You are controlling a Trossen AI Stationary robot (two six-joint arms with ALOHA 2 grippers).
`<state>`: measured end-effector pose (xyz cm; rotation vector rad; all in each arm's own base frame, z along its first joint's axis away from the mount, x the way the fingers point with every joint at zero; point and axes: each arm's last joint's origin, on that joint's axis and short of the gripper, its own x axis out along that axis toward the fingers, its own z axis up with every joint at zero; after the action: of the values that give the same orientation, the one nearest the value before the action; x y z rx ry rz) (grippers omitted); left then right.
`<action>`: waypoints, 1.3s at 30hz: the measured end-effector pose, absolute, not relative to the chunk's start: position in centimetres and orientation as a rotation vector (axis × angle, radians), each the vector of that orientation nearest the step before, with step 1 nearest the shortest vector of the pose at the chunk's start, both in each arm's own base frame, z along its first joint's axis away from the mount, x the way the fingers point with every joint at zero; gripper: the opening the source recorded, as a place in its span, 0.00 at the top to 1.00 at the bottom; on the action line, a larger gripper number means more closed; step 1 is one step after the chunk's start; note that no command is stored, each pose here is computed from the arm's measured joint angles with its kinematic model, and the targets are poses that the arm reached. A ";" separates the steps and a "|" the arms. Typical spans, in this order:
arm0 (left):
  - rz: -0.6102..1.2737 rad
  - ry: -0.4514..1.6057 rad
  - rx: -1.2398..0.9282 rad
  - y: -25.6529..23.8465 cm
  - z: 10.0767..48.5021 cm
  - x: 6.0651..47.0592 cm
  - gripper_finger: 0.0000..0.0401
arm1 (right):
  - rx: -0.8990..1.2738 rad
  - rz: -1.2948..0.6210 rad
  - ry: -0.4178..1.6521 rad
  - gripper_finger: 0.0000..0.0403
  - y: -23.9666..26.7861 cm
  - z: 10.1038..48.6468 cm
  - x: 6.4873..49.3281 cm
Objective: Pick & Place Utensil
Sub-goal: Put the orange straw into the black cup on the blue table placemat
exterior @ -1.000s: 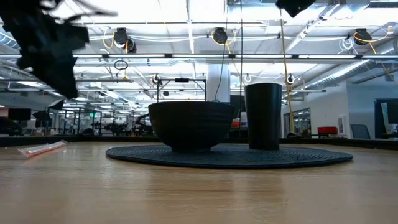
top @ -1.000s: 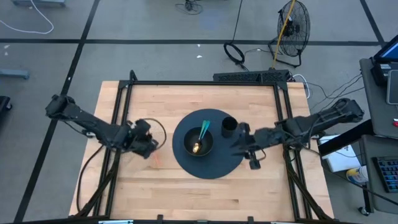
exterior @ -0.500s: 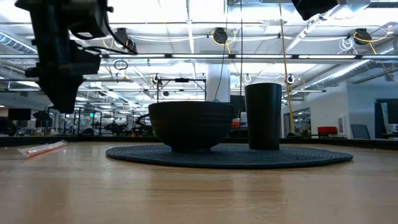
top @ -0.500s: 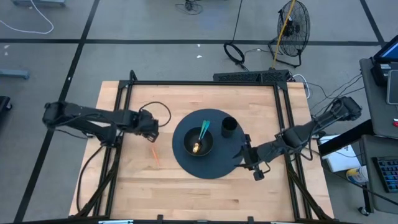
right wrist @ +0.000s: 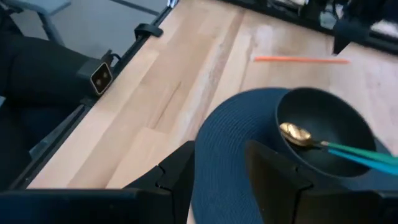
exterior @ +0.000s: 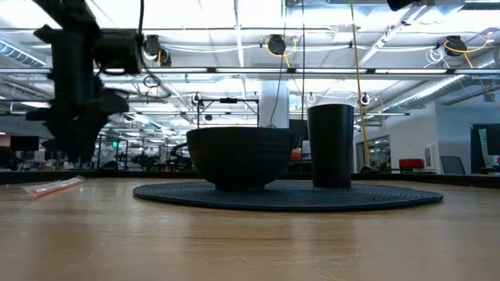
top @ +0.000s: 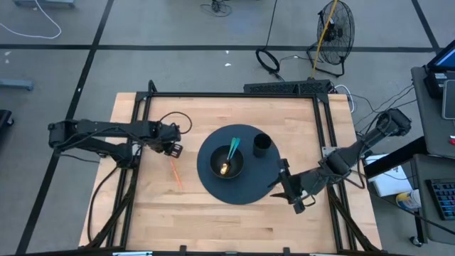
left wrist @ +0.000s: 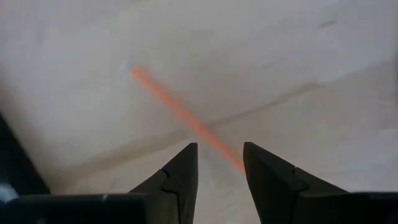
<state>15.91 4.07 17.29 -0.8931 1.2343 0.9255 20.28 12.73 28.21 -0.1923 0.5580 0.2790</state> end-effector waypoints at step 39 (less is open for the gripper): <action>0.908 1.032 -1.159 4.6 13.9 16.5 0.39 | -0.224 0.318 0.456 0.67 14.5 29.0 19.6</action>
<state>16.52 4.60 13.90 -1.1588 1.0323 0.9075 19.59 14.48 28.96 -0.2245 0.4564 0.3184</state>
